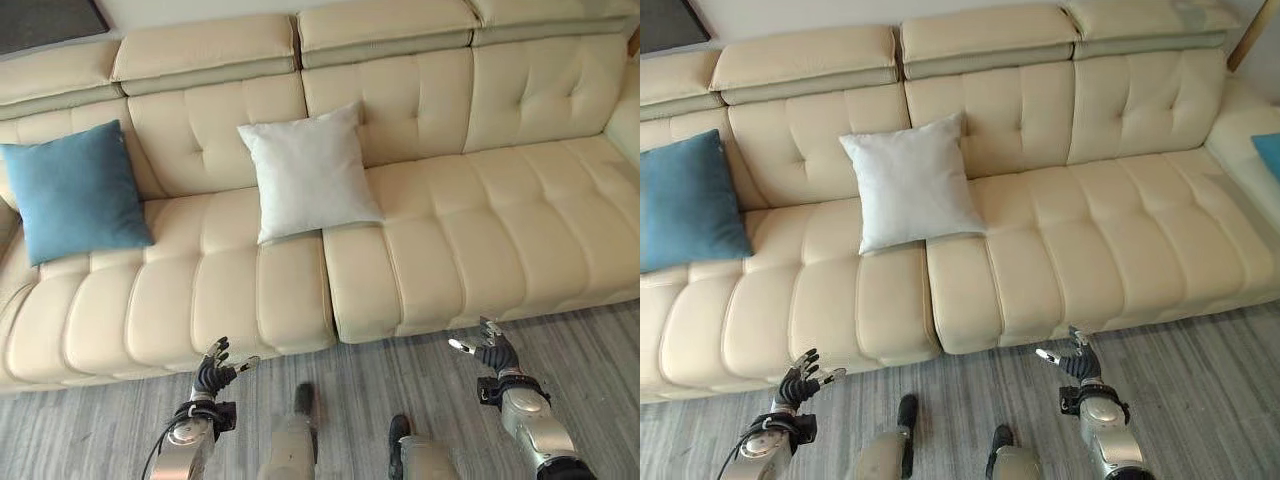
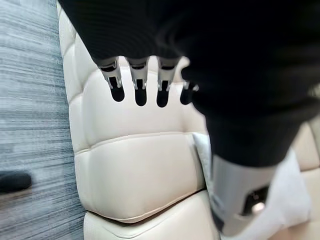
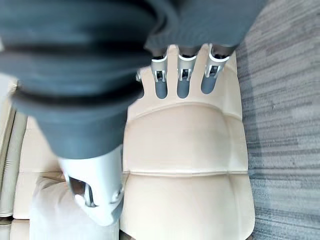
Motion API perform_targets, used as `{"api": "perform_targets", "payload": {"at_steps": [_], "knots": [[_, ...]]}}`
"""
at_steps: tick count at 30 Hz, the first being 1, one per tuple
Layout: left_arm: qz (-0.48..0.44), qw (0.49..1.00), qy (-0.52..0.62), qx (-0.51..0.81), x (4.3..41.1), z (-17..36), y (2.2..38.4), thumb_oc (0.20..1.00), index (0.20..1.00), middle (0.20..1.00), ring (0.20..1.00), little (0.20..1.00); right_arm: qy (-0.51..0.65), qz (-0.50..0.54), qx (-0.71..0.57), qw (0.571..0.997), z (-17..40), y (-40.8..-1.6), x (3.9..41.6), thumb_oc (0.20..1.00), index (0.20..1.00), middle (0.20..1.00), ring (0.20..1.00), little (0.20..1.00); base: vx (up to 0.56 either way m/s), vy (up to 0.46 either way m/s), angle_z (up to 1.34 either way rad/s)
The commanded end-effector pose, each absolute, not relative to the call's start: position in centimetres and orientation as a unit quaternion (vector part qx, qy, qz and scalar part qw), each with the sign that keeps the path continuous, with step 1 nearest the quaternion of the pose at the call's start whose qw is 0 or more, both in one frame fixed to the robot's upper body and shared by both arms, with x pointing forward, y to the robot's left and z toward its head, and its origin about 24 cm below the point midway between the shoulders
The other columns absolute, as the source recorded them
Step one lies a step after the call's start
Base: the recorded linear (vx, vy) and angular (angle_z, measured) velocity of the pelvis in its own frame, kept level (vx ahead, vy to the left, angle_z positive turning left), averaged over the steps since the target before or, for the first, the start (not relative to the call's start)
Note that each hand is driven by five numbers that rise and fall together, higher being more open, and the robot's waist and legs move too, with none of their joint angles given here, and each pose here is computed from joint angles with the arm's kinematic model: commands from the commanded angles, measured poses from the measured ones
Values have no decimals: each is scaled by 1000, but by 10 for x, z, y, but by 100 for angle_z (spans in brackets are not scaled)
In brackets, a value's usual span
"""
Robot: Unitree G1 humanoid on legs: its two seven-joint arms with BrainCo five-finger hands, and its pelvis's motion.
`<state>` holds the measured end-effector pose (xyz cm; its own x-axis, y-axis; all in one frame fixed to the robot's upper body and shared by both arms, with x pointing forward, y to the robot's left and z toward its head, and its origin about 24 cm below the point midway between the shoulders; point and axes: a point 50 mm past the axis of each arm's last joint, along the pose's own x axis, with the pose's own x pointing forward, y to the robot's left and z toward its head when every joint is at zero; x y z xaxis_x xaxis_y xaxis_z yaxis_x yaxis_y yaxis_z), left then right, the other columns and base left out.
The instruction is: Pick up all the scattered cushions and arrange them neatly on the sofa.
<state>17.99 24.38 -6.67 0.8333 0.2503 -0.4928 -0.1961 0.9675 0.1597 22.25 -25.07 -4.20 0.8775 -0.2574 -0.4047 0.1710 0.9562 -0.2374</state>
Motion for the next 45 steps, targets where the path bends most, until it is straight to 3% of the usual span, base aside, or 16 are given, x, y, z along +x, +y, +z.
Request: {"api": "perform_targets", "payload": {"at_steps": [1,18,34,45], "knots": [[99,971,203,83,196,-41,249,1000,1000,1000,1000,1000,172,-97,-95,976,-28,-242,234,1000,1000,1000,1000,1000,6,117,29],[52,968,218,113,197,-44,241,1000,1000,1000,1000,1000,210,-123,-74,967,-43,-248,212,1000,1000,1000,1000,1000,-42,103,-14],[52,974,186,120,214,-31,240,1000,1000,1000,1000,1000,202,-157,-103,961,-37,-263,200,1000,1000,1000,1000,1000,54,-56,-114],[69,979,179,73,205,-34,230,1000,1000,1000,1000,1000,156,-102,-134,973,-16,-255,220,1000,1000,1000,1000,1000,252,-74,-97]]}}
